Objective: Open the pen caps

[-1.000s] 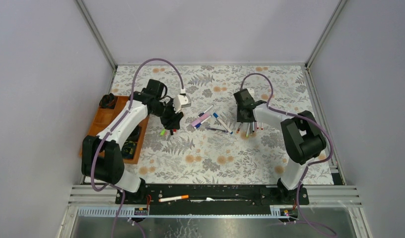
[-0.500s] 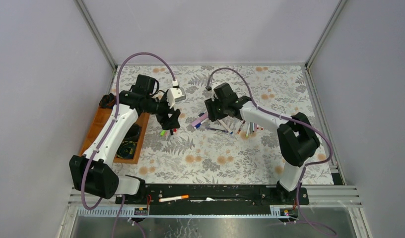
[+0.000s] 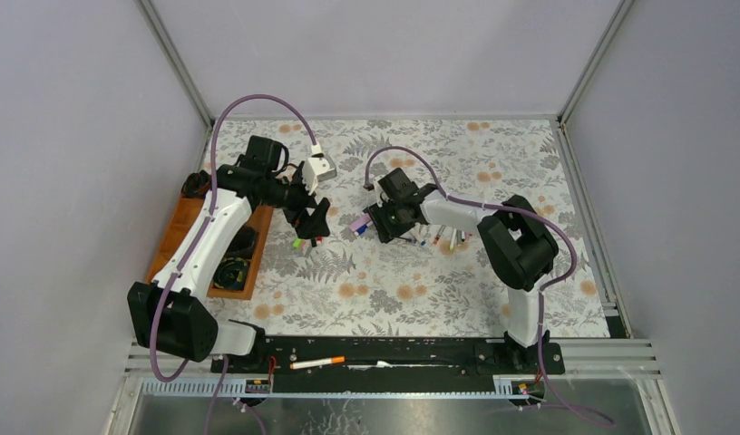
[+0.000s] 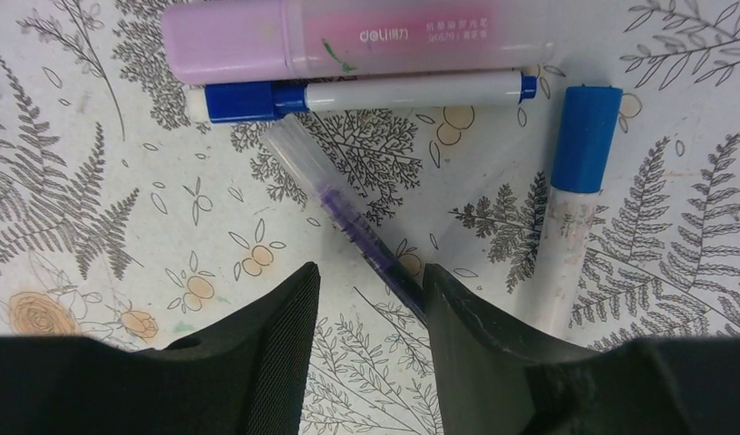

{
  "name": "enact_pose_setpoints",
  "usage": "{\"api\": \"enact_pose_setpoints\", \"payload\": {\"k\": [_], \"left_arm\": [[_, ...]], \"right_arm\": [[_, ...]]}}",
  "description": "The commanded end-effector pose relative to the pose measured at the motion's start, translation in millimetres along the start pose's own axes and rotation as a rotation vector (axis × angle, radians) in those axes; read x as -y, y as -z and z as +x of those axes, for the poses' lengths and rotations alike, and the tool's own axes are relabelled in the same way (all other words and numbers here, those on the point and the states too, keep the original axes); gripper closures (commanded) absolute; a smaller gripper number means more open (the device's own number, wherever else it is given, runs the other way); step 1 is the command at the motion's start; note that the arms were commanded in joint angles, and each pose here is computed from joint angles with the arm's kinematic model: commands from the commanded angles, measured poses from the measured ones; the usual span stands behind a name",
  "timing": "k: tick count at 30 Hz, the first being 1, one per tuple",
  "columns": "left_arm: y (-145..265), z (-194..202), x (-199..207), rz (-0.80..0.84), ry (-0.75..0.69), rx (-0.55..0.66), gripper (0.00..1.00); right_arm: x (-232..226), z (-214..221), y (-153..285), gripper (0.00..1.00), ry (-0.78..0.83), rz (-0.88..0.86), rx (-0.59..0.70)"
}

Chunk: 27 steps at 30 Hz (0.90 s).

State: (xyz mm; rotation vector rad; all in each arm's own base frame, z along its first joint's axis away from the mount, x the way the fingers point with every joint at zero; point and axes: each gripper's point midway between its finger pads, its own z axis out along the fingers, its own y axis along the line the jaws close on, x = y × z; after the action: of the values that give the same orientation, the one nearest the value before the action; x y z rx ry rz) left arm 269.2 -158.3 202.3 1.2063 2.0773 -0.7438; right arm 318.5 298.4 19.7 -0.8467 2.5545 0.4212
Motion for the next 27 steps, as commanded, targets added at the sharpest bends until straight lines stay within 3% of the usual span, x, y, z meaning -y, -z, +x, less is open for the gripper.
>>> {"api": "enact_pose_setpoints", "payload": {"k": [1,11,17,22,27], "left_arm": [[6,-7,2,-0.012,0.005,0.031,0.01],[7,-15,0,-0.001,0.000,0.034,0.02],[8,-14,4,0.021,-0.028,0.032,0.02],[2,0,14,0.079,-0.088,0.028,0.02],[-8,24,32,0.192,-0.185,0.022,0.02]], "right_arm": [[-5,16,-4,0.49,0.016,-0.022,-0.029],[-36,48,-5,0.68,0.024,-0.030,-0.030],[-43,61,-1,1.00,0.036,-0.034,-0.029],[-56,48,26,1.00,0.037,-0.095,0.038],[-96,32,65,1.00,0.034,-0.301,0.079]]}}
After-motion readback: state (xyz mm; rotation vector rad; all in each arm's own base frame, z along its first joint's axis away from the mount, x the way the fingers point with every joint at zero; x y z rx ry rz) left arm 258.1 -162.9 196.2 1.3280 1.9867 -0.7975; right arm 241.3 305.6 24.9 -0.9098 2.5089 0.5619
